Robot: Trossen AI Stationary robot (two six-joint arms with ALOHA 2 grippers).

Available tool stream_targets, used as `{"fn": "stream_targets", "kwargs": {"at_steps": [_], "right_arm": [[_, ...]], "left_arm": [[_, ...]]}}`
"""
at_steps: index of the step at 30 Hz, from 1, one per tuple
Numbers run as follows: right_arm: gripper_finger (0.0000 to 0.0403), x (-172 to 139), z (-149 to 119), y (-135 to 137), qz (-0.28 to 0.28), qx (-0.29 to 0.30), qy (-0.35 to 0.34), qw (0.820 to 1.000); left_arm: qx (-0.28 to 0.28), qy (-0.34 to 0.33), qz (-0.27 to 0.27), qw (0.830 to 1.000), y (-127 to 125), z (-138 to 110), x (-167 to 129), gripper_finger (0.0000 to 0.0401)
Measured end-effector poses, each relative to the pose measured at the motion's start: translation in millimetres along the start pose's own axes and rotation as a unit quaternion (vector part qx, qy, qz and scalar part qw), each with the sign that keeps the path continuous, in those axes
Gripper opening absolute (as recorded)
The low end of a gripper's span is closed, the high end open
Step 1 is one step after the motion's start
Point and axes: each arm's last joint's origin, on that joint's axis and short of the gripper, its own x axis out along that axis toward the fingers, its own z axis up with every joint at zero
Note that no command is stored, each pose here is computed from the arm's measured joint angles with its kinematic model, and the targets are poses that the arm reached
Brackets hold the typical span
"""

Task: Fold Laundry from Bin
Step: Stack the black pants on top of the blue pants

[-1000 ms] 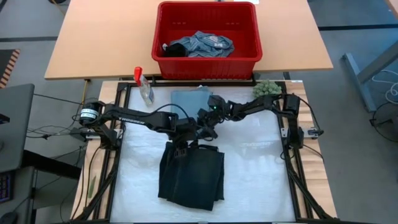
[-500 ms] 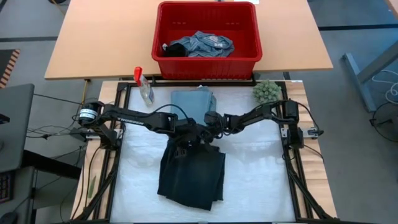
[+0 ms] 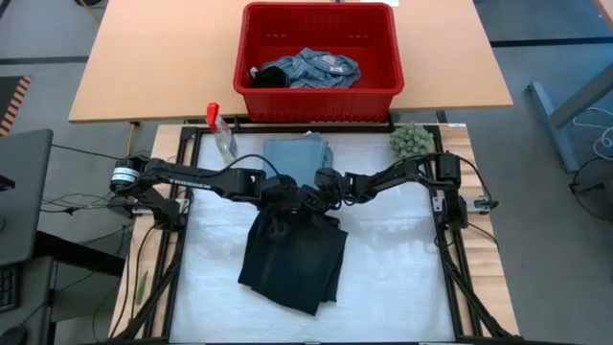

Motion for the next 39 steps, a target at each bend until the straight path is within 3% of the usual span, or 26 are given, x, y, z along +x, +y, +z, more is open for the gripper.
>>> {"fn": "stream_targets", "kwargs": {"at_steps": [7,14,20,24,29,34,39], "right_arm": [[0.0077,-2.9,1.2,-2.2,0.023,0.066,0.009,0.997],[0.0078,-21.6,15.5,-2.5,0.040,0.116,0.007,0.992],[0.0078,-54.0,38.2,16.1,0.024,0.116,0.007,0.993],[0.0078,-79.1,55.1,32.1,0.015,0.126,0.000,0.992],[0.0078,-113.3,100.9,58.5,0.005,0.111,-0.025,0.993],[0.0078,-143.7,149.6,78.8,-0.025,0.079,-0.018,0.996],[0.0078,-142.4,160.5,80.9,-0.040,0.101,0.030,0.994]], "left_arm": [[-0.014,-0.006,0.028,0.999,1.5,0.8,-0.1,0.0027],[-0.007,0.011,0.036,0.999,-6.8,-4.2,-8.1,0.0107],[-0.038,-0.026,0.054,0.997,-8.7,-10.2,-61.5,0.0162],[-0.052,-0.108,0.083,0.989,-9.8,-18.1,-113.6,0.0168],[-0.056,-0.184,0.125,0.973,-10.9,-36.7,-156.5,0.0169],[-0.089,-0.218,0.135,0.962,-7.3,-61.5,-165.5,0.0169],[-0.144,-0.216,0.092,0.961,-6.4,-84.8,-151.8,0.0169]]}}
